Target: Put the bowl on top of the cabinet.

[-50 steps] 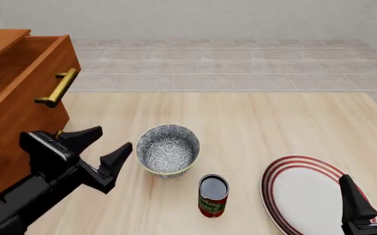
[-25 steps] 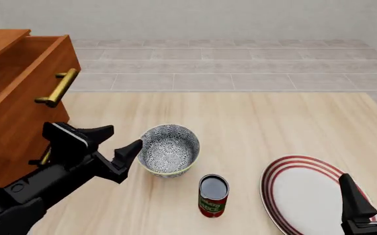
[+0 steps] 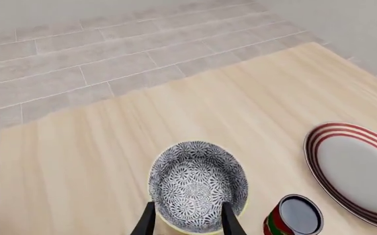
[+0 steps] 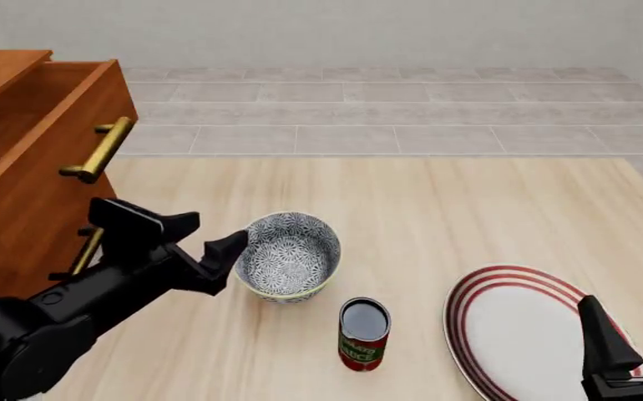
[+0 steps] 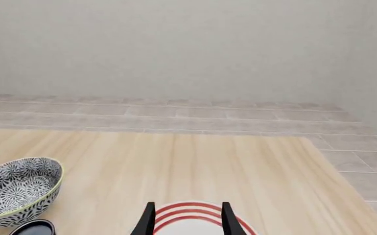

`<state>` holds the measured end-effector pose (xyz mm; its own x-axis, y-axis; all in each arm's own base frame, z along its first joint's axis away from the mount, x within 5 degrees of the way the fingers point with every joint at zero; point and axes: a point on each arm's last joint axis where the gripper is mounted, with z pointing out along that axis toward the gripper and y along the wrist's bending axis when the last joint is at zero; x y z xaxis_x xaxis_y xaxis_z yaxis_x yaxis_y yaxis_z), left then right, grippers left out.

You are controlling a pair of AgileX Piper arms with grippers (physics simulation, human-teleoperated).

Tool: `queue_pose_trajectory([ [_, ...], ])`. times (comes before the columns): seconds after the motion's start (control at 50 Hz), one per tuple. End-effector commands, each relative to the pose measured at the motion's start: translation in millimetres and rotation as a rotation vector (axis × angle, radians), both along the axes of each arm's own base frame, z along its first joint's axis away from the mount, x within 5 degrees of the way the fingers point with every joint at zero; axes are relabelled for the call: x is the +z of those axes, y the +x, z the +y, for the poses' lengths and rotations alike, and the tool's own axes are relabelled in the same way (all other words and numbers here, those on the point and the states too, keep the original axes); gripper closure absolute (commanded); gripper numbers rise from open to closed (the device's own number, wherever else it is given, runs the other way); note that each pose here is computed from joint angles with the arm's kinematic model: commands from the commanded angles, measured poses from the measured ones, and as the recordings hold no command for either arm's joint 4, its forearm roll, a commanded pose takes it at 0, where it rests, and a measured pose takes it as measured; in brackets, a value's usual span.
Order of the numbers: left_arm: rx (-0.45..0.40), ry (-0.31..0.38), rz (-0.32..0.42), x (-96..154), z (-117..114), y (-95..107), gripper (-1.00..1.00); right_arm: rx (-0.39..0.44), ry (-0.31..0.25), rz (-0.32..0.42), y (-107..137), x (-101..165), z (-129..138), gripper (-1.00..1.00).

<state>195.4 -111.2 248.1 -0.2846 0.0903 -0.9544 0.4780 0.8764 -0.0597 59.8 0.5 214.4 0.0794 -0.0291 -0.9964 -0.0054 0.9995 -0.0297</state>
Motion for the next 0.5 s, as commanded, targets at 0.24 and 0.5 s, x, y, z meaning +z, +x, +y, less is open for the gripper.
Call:
queue_pose_trajectory([
  [0.24, 0.056, -0.034, 0.062, -4.5, 4.1, 10.1, -1.0, -0.002, -0.001, 0.003, -0.1, -0.3, -0.1, -1.0],
  [0.5, 0.082, -0.055, 0.084, -7.3, 5.7, 14.9, -1.0, -0.003, 0.0, 0.005, -0.1, -0.6, -0.2, -1.0],
])
